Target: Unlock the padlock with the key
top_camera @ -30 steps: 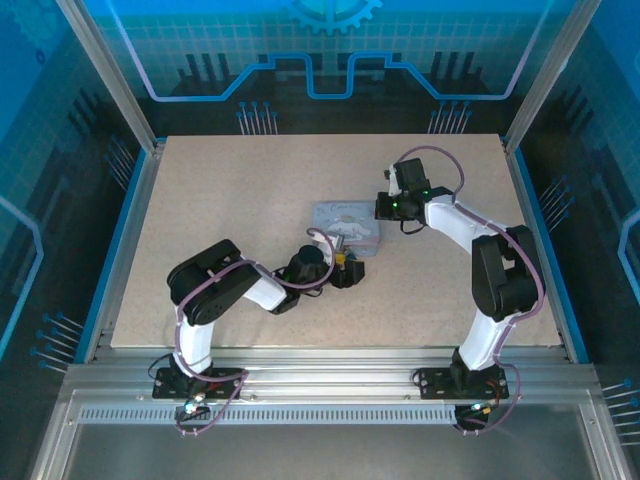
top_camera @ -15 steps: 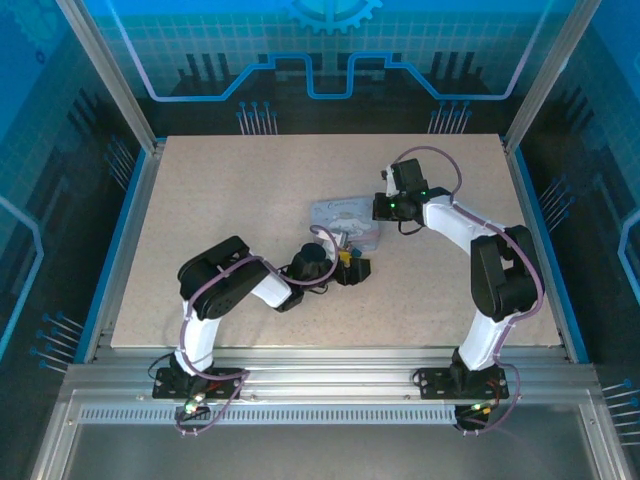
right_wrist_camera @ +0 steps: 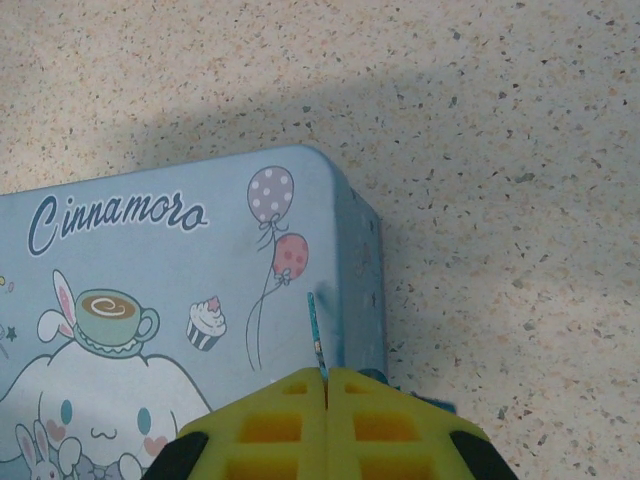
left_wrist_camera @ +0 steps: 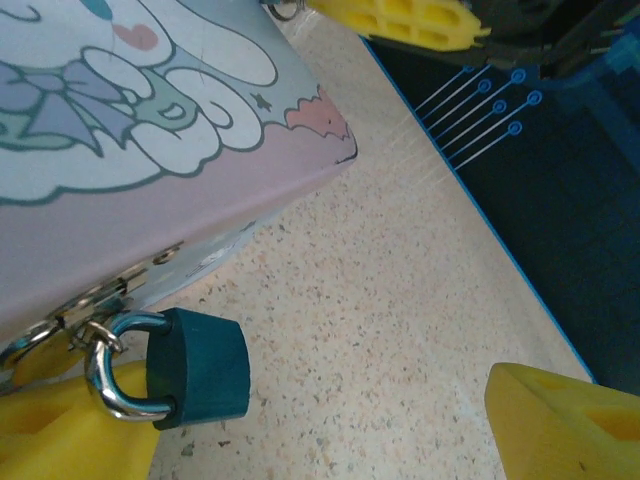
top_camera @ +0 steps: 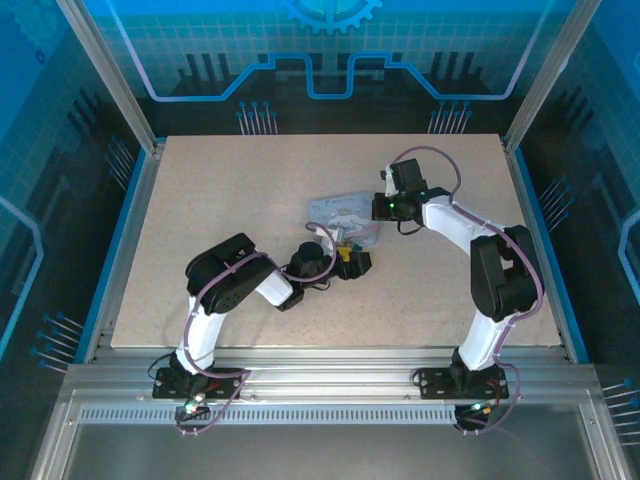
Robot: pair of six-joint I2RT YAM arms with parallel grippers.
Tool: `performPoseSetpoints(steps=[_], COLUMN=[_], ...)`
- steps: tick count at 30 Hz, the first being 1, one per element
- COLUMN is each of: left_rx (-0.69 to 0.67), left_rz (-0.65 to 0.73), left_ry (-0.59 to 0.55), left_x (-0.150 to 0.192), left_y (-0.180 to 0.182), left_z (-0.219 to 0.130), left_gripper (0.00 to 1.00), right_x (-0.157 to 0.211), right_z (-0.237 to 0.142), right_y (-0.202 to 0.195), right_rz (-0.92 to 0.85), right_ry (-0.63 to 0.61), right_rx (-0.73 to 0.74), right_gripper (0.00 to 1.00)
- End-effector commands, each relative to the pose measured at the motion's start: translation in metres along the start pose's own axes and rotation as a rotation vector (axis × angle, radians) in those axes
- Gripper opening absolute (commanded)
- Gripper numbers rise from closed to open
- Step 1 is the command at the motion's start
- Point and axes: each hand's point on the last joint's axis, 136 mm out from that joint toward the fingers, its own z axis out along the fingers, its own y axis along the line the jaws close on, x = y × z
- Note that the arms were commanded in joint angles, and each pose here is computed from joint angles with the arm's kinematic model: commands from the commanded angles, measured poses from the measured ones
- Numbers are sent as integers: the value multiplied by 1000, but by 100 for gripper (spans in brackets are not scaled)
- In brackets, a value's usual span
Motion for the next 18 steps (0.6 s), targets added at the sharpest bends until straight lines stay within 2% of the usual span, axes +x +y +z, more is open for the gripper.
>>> performPoseSetpoints(steps=[1, 5, 7, 10, 18], left_rx=[-9, -86, -137, -184, -148], left_rz=[-42, -56, -66, -68, -71], left_ry=[5, 16, 26, 21, 23], left_x=[4, 8, 10, 9, 10], left_y=[10, 24, 33, 40, 36], left_z=[5, 3, 1, -3, 5], left_gripper=[84, 74, 72, 74, 78], right_x=[8, 8, 7, 6, 9], right_z=[4, 2, 1, 1, 3], right_y=[8, 8, 8, 9, 9], right_rz=[-25, -29, -28, -31, -31], right_ry=[18, 17, 15, 15, 22], right_rx=[-19, -16, -15, -17, -18], right_gripper=[0, 0, 0, 0, 0])
